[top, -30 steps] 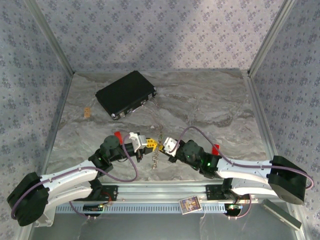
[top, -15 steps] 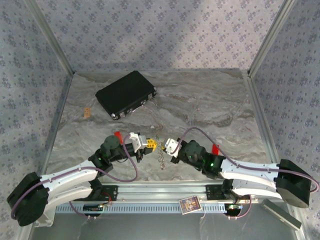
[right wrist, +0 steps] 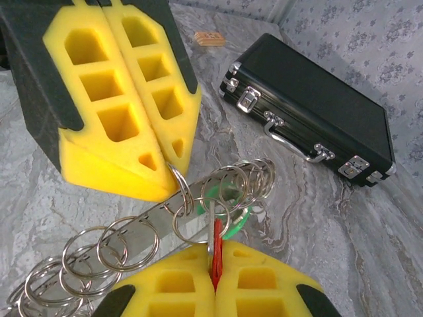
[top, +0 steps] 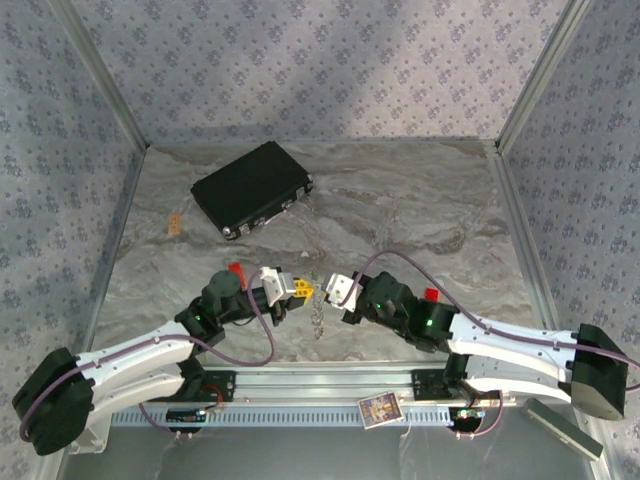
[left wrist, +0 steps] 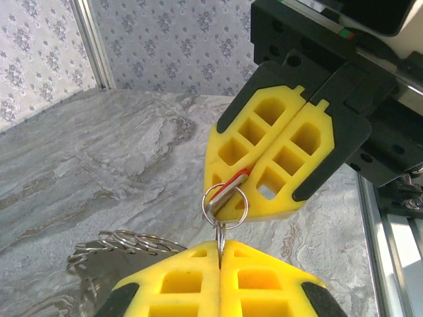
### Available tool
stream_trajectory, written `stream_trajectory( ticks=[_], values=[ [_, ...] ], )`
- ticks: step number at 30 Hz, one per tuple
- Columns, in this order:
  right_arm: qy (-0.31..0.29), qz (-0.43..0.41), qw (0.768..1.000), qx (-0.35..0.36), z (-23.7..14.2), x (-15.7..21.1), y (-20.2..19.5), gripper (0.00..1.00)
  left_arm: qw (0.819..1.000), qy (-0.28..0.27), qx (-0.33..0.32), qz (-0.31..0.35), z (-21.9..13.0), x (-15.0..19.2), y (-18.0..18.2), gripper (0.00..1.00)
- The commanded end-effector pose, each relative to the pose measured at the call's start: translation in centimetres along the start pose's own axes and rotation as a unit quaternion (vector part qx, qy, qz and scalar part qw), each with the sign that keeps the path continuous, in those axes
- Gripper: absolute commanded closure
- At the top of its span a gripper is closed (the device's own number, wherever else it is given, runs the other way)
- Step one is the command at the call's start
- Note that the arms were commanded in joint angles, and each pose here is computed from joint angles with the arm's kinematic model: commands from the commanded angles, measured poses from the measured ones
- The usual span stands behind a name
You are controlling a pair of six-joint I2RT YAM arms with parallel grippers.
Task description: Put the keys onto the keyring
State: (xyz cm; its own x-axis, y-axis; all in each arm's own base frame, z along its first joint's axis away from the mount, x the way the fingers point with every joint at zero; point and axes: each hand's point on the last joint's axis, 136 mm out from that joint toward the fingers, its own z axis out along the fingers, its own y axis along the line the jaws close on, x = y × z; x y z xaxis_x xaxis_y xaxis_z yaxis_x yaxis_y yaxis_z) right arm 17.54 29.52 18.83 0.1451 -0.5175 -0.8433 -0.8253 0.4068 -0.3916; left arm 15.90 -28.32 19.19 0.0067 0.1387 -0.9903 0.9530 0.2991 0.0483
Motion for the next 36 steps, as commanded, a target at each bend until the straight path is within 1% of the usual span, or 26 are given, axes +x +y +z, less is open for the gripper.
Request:
stream_trajectory(
  ticks=[1, 5, 8, 12, 15, 17, 18, 19, 20, 21, 23, 24, 27, 29, 32, 34, 36],
  values=[
    [0.000, -0.010, 1.000, 0.016, -0.9, -1.5, -1.4, 1.00, 1.000, -0.008, -0.004, 0.012, 0.2, -1.2, 0.3, 0.88],
    [0.018, -0.020, 0.999, 0.022, -1.1, -1.8, -2.1, 1.00, 1.000, -0.004, -0.006, 0.012, 0.0, -1.5, 0.3, 0.69],
    [0.035, -0.029, 0.999, 0.027, -1.2, -1.7, -2.6, 1.00, 1.000, -0.010, -0.020, 0.016, -0.5, -2.2, 0.6, 0.57],
    [0.054, -0.032, 0.998, 0.026, -1.1, -1.3, -3.3, 1.00, 0.998, -0.020, -0.058, 0.015, -1.7, -3.3, 1.5, 0.53],
    [0.060, -0.032, 0.997, 0.018, -0.8, -1.4, -3.5, 1.00, 0.990, -0.039, -0.138, -0.002, -3.5, -4.2, 3.7, 0.45],
    [0.065, -0.036, 0.997, 0.008, -0.4, -1.6, -3.4, 1.00, 0.976, -0.056, -0.208, -0.015, -5.5, -5.1, 5.6, 0.39],
    [0.066, -0.038, 0.997, 0.002, -0.2, -1.8, -3.3, 1.00, 0.968, -0.061, -0.241, -0.018, -6.6, -5.5, 6.5, 0.38],
    [0.067, -0.041, 0.997, -0.003, 0.1, -2.0, -3.3, 1.00, 0.957, -0.061, -0.284, -0.024, -7.9, -5.7, 7.7, 0.37],
    [0.066, -0.043, 0.997, -0.011, 0.5, -2.3, -3.1, 1.00, 0.943, -0.061, -0.327, -0.030, -9.3, -5.9, 8.7, 0.36],
    [0.062, -0.045, 0.997, -0.016, 0.9, -2.7, -3.0, 1.00, 0.932, -0.058, -0.357, -0.033, -10.5, -6.0, 9.5, 0.36],
    [0.050, -0.047, 0.997, -0.036, 2.1, -4.0, -2.5, 1.00, 0.903, -0.057, -0.424, -0.040, -13.3, -6.5, 11.0, 0.34],
    [0.042, -0.047, 0.997, -0.046, 2.6, -4.6, -2.2, 1.00, 0.893, -0.053, -0.446, -0.041, -14.4, -6.7, 11.4, 0.33],
    [0.010, -0.049, 0.995, -0.088, 4.8, -7.1, -0.3, 1.00, 0.847, -0.035, -0.527, -0.054, -18.3, -7.2, 13.1, 0.33],
    [-0.023, -0.032, 0.992, -0.121, 6.3, -9.1, 1.4, 1.00, 0.820, -0.025, -0.568, -0.064, -20.7, -7.4, 13.7, 0.33],
    [-0.067, -0.007, 0.984, -0.162, 8.1, -11.5, 3.8, 1.00, 0.797, -0.044, -0.598, -0.073, -23.2, -8.3, 13.9, 0.33],
    [-0.079, 0.008, 0.982, -0.174, 9.4, -12.3, 4.7, 1.00, 0.789, -0.060, -0.607, -0.074, -24.2, -8.9, 13.8, 0.33],
    [-0.075, 0.017, 0.981, -0.177, 10.8, -12.0, 5.2, 1.00, 0.787, -0.068, -0.608, -0.076, -24.5, -9.1, 13.7, 0.32]
  ],
)
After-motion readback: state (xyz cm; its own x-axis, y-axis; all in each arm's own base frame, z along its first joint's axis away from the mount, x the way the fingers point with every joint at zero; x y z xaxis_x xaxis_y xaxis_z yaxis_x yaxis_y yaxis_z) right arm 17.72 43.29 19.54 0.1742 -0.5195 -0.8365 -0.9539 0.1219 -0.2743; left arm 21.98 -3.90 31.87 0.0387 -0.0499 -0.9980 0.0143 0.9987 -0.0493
